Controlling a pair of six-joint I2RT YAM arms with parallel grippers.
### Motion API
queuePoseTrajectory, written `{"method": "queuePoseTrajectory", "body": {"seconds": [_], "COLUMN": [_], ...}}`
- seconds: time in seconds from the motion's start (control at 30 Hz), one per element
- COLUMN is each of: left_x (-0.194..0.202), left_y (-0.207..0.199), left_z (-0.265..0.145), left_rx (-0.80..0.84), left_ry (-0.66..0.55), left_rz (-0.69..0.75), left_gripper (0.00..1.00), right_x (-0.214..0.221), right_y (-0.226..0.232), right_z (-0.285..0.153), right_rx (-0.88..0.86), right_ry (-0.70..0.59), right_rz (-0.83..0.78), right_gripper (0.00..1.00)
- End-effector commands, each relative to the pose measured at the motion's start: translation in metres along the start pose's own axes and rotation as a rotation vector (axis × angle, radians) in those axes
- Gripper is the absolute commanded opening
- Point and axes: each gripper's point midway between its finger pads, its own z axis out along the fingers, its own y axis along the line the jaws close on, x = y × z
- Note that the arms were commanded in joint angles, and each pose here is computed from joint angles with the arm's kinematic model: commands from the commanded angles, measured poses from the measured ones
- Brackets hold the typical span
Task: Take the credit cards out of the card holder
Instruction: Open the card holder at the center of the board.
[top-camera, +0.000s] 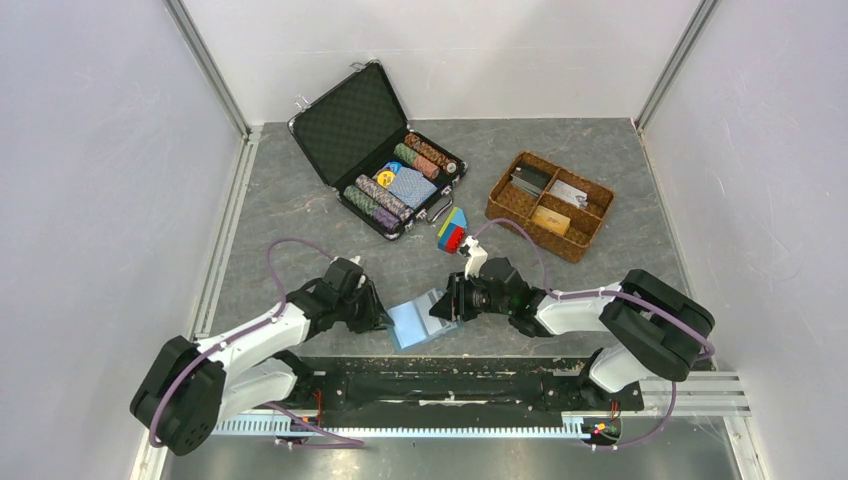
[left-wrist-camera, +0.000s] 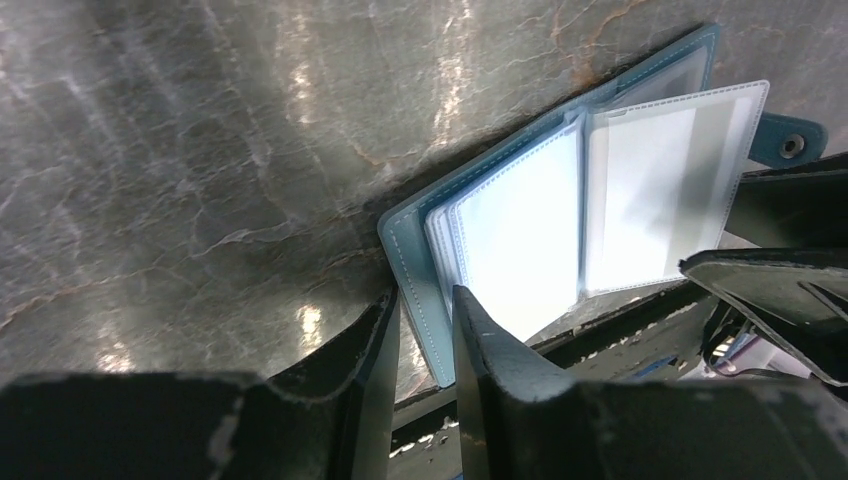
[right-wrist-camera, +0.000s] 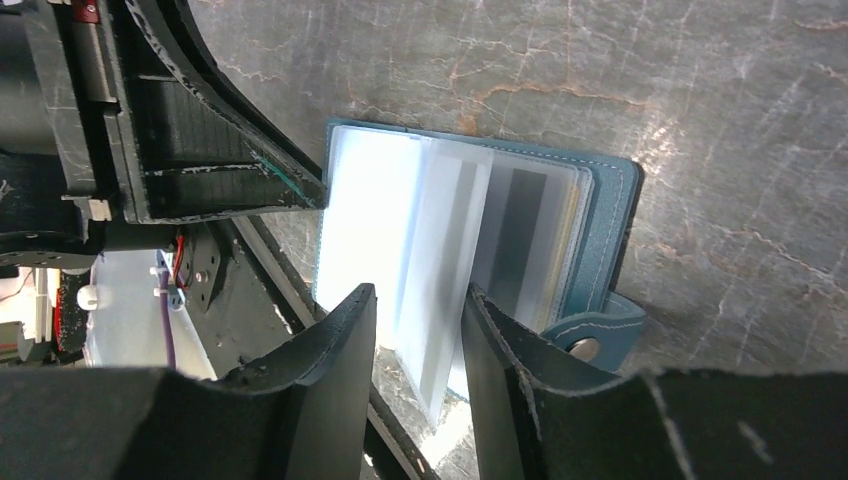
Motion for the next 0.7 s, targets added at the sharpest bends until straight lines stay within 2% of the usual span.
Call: {"method": "queuePoseTrajectory", "body": {"seconds": [0.0, 0.67], "left_x": [-0.002, -0.002], "left_y": [-0.015, -0.033], "left_z": [0.004, 0.009], "left_rx": [0.075, 0.161], "left_ry": [0.003, 0.03], "left_rz": [-0.017, -0.025], "left_gripper": [0.32, 0.32], "right_x": [-0.015, -0.018], "right_y": [0.006, 0.043], "right_z": [0.0, -0.004], "right_rx": [0.005, -0.145], "right_ry": [-0.04, -0.05], "right_rz": [-0.036, -0.039], "right_gripper": [0.39, 0.4]}}
